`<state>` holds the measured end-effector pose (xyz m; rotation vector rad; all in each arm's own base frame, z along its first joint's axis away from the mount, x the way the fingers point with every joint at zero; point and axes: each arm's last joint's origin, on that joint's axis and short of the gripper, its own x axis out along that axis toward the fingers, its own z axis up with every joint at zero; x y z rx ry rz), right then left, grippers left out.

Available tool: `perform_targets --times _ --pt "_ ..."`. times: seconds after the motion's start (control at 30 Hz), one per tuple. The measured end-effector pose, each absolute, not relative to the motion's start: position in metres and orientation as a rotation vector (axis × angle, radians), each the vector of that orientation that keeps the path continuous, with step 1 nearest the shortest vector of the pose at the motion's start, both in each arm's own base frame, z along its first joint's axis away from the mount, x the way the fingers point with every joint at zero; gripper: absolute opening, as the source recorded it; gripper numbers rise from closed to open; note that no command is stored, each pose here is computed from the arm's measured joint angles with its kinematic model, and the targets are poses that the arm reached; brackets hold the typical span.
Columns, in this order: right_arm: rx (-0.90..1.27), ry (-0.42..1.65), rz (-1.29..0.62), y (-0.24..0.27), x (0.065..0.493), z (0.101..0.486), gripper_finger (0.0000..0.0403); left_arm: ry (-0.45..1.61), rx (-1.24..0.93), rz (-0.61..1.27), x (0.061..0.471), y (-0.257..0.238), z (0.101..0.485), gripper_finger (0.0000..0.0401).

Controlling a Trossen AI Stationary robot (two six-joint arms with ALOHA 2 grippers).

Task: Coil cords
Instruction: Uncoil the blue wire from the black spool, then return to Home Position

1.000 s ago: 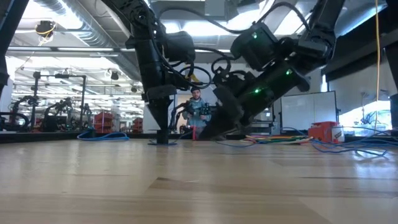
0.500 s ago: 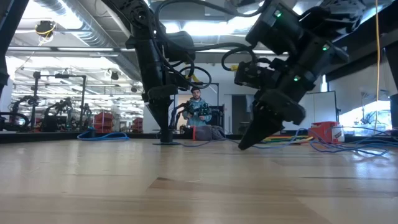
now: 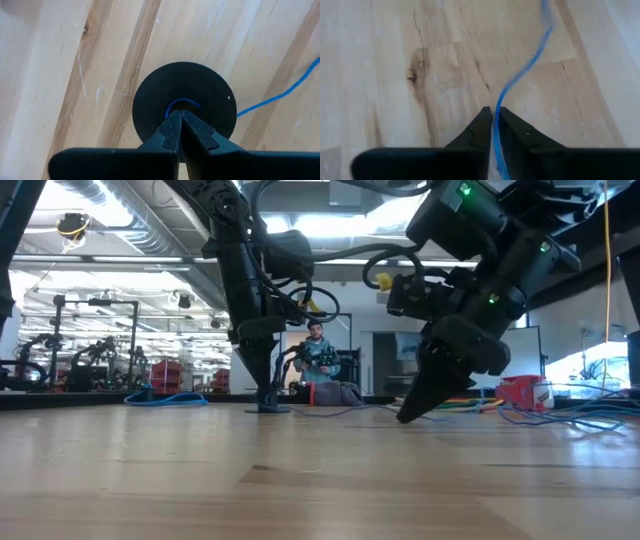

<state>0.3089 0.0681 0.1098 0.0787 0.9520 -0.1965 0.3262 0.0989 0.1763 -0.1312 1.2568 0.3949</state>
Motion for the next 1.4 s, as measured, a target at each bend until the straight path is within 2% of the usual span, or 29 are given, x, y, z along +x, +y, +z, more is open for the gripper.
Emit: perform_targets --times 0.27,0.43,0.63,0.93,1.03,1.17,1.27,1.4 --pt "0.055 0.962 -0.175 0.069 0.309 0.123 0.0104 1.294 -0.116 0.380 0.323 0.098 0.175 0.0004" --pt "0.014 0.957 -0.162 0.069 0.309 0.151 0.0121 1.334 -0.106 0.365 0.321 0.097 0.177 0.0004" --pt "-0.002 0.887 -0.188 0.066 0.303 0.175 0.0122 1.308 -0.074 0.338 0.319 0.089 0.194 0.0004" --pt "-0.061 0.875 -0.198 0.062 0.292 0.193 0.0122 1.132 -0.005 0.311 0.304 0.080 0.244 0.0004" --pt "-0.101 0.875 -0.217 0.059 0.284 0.204 0.0122 1.021 0.063 0.196 0.302 0.077 0.254 0.0004" --pt "-0.146 0.873 -0.242 0.054 0.270 0.216 0.0120 0.865 0.010 0.085 0.295 0.083 0.257 0.0004" --pt "-0.154 0.844 -0.234 0.050 0.255 0.223 0.0105 0.778 0.016 0.089 0.286 0.084 0.255 0.0004" --pt "-0.108 0.774 -0.230 0.038 0.231 0.231 0.0064 0.682 0.033 0.095 0.276 0.082 0.251 0.0004"
